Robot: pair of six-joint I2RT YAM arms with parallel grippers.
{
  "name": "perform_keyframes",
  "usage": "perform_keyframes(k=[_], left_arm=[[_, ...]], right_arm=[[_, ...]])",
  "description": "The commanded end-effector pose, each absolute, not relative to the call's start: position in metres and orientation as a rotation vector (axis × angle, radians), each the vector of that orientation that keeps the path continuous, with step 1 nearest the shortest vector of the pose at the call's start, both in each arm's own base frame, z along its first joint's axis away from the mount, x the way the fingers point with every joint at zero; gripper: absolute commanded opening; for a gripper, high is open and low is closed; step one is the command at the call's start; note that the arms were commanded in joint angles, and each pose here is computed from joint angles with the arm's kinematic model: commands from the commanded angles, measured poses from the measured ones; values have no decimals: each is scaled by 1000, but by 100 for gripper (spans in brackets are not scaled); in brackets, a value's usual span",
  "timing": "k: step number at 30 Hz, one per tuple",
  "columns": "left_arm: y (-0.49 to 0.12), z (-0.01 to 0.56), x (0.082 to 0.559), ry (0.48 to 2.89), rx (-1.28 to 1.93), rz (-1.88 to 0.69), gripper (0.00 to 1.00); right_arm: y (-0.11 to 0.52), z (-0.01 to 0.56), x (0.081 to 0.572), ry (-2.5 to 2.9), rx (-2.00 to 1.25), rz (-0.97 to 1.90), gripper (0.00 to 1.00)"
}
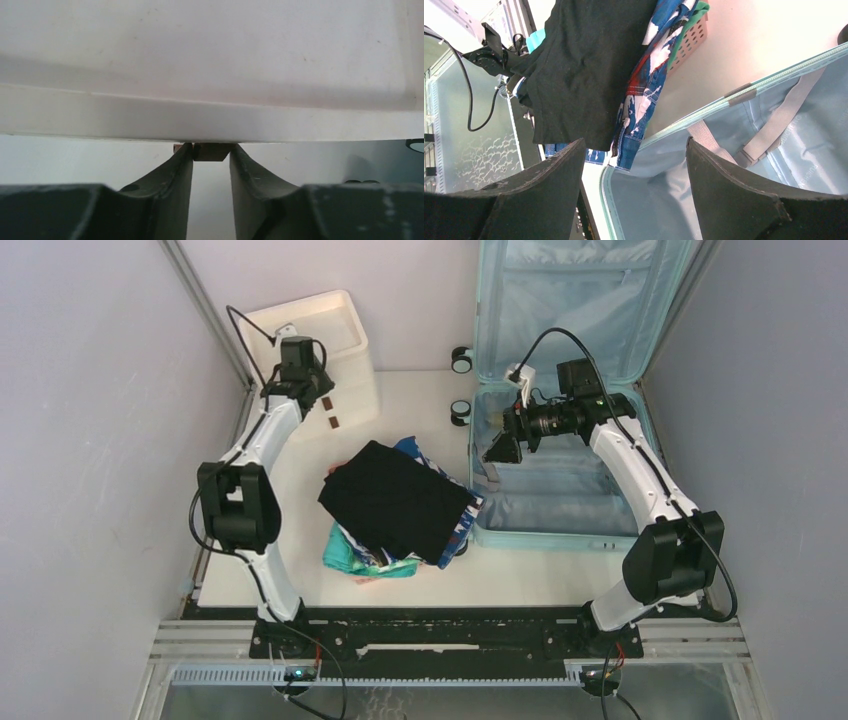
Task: Open, take out, and arrange the luggage
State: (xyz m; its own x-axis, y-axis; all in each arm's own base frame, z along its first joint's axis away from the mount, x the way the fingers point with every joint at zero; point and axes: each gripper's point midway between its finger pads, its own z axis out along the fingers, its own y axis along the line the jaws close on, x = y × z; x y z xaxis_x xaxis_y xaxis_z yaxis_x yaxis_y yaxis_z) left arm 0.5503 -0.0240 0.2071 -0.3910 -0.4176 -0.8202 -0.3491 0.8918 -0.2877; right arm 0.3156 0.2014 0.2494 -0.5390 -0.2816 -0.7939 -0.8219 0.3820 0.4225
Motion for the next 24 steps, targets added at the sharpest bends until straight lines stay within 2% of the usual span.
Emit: perform_keyframes(k=[1, 6, 10, 17, 24], left_arm=[[-12, 244, 567, 1902, -587, -56, 32], [-14, 245, 567, 1909, -571, -50, 12], [-13, 247, 564, 1918, -552, -36, 0], [-22, 250, 545, 1946, -464, -40, 0], [-39, 249, 502, 1965, -374, -84, 0]], right_arm=[[203, 269, 323, 1943, -956, 1111, 80], [202, 268, 321, 1945, -955, 1114, 80], [202, 267, 320, 1948, -954, 1114, 80], [197, 267, 323, 1949, -946, 1087, 80], [186, 269, 331, 1954, -913, 1058, 80]])
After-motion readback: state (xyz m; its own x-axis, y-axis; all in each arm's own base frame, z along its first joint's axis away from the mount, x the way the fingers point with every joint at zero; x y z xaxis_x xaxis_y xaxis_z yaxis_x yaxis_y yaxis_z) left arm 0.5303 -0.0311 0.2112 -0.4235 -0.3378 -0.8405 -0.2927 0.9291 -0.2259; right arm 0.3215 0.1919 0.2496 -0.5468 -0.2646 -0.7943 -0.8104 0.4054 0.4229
